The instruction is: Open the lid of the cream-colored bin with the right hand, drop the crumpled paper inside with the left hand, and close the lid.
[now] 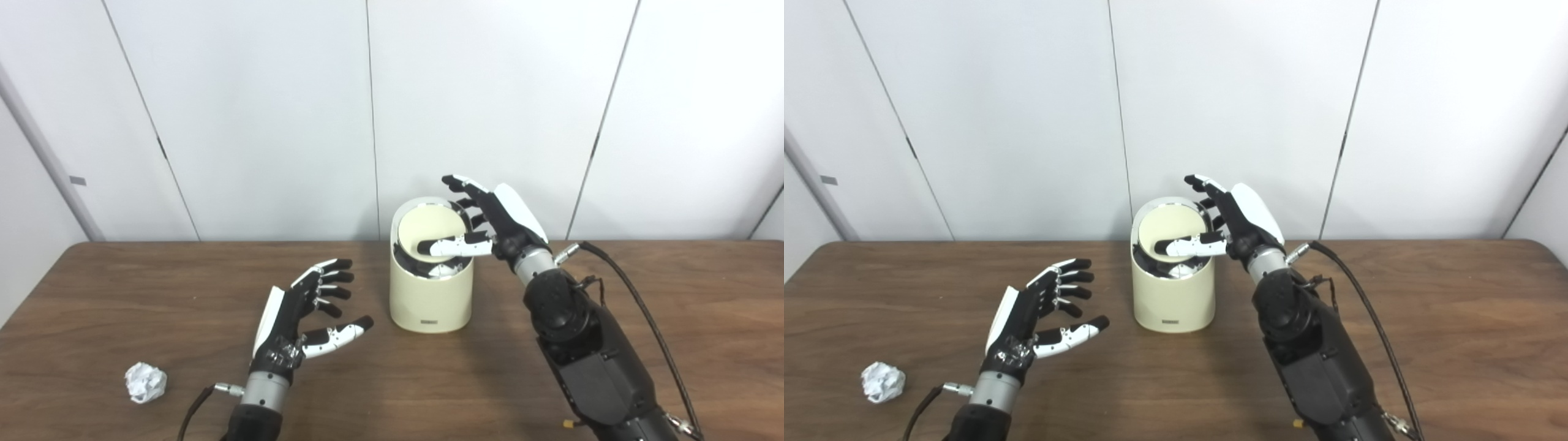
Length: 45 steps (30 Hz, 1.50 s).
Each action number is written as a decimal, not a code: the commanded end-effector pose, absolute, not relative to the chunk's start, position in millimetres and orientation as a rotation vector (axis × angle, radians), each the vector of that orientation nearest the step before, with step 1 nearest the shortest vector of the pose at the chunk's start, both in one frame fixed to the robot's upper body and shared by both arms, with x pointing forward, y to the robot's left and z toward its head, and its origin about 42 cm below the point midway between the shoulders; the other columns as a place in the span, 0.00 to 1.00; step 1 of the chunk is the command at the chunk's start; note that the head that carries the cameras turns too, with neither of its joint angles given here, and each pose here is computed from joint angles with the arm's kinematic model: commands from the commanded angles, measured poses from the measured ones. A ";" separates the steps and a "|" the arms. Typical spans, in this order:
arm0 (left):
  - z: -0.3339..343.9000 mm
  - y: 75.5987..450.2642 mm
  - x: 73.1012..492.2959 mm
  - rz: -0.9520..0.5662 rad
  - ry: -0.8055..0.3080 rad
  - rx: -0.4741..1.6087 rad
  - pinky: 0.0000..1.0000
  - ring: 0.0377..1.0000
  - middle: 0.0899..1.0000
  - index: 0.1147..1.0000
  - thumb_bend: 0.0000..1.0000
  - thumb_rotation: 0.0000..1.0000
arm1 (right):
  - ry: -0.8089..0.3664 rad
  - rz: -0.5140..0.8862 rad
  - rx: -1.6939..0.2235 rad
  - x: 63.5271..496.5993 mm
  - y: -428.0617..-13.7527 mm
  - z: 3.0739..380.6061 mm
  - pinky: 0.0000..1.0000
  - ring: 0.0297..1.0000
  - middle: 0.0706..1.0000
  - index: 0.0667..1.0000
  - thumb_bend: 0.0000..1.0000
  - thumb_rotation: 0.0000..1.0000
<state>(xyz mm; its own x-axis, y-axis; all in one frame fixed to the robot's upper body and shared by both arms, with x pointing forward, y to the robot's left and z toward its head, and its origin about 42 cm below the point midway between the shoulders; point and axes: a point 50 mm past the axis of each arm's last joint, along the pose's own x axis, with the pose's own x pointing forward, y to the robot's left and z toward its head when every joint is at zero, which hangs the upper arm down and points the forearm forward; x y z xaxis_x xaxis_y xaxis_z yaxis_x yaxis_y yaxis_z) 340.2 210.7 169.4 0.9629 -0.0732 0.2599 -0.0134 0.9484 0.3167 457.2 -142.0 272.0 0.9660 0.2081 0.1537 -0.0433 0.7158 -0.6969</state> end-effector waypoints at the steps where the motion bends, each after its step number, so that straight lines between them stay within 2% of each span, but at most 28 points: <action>1: 188.3 207.6 343.4 -0.026 -0.361 0.320 0.54 0.66 0.71 0.76 0.70 0.04 | -0.322 0.110 -0.771 463.2 -134.1 304.2 0.61 0.79 0.87 0.86 0.83 0.39; 12: 188.5 206.2 341.3 -0.023 -0.359 0.320 0.53 0.65 0.71 0.75 0.70 0.03 | -0.295 0.107 -0.823 470.7 -134.3 300.7 0.62 0.81 0.88 0.86 0.81 0.37; 18: 187.7 207.6 339.0 -0.025 -0.354 0.317 0.54 0.66 0.71 0.76 0.71 0.04 | -0.286 0.094 -0.852 473.6 -139.5 295.9 0.63 0.81 0.87 0.85 0.78 0.31; 22: 187.1 208.2 337.9 -0.024 -0.352 0.319 0.53 0.65 0.71 0.75 0.70 0.03 | -0.279 0.077 -0.868 473.9 -141.5 291.9 0.65 0.80 0.86 0.84 0.75 0.26; 26: 187.2 208.5 337.0 -0.023 -0.351 0.319 0.53 0.65 0.71 0.75 0.70 0.03 | -0.269 0.062 -0.891 474.0 -141.6 288.0 0.69 0.82 0.86 0.83 0.73 0.15; 30: 187.9 208.3 336.3 -0.020 -0.349 0.315 0.52 0.65 0.72 0.75 0.70 0.03 | -0.269 0.054 -0.930 473.6 -141.0 285.9 0.67 0.81 0.85 0.82 0.73 0.02; 32: 187.6 208.4 336.4 -0.020 -0.352 0.316 0.52 0.65 0.71 0.75 0.70 0.03 | -0.270 0.051 -0.952 473.5 -141.1 284.5 0.64 0.80 0.85 0.82 0.73 0.01; 38: 186.3 208.4 337.0 -0.028 -0.357 0.315 0.54 0.66 0.72 0.76 0.70 0.04 | -0.259 0.045 -0.979 471.8 -143.2 281.4 0.58 0.72 0.83 0.81 0.68 0.00; 41: 185.7 208.5 337.4 -0.028 -0.357 0.316 0.54 0.66 0.71 0.76 0.70 0.05 | -0.254 0.043 -0.968 470.8 -144.7 281.4 0.62 0.74 0.82 0.81 0.66 0.00; 44: 184.8 208.8 337.7 -0.027 -0.357 0.316 0.54 0.66 0.72 0.76 0.70 0.04 | -0.277 0.045 -0.894 468.4 -148.6 285.6 0.68 0.80 0.84 0.81 0.69 0.00; 45: 184.6 209.0 337.9 -0.026 -0.354 0.315 0.54 0.66 0.72 0.76 0.70 0.05 | -0.289 0.044 -0.869 467.6 -151.0 288.4 0.66 0.79 0.84 0.81 0.71 0.13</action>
<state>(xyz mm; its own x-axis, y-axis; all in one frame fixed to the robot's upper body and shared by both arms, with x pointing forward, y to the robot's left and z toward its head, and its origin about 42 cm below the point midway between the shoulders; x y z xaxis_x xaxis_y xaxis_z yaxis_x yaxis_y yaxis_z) 332.8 210.0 170.1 0.9613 -0.0702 0.2662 -0.0163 0.9507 0.3097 464.3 -134.0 283.2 0.9551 0.1986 0.2200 0.0386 0.6526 -0.7568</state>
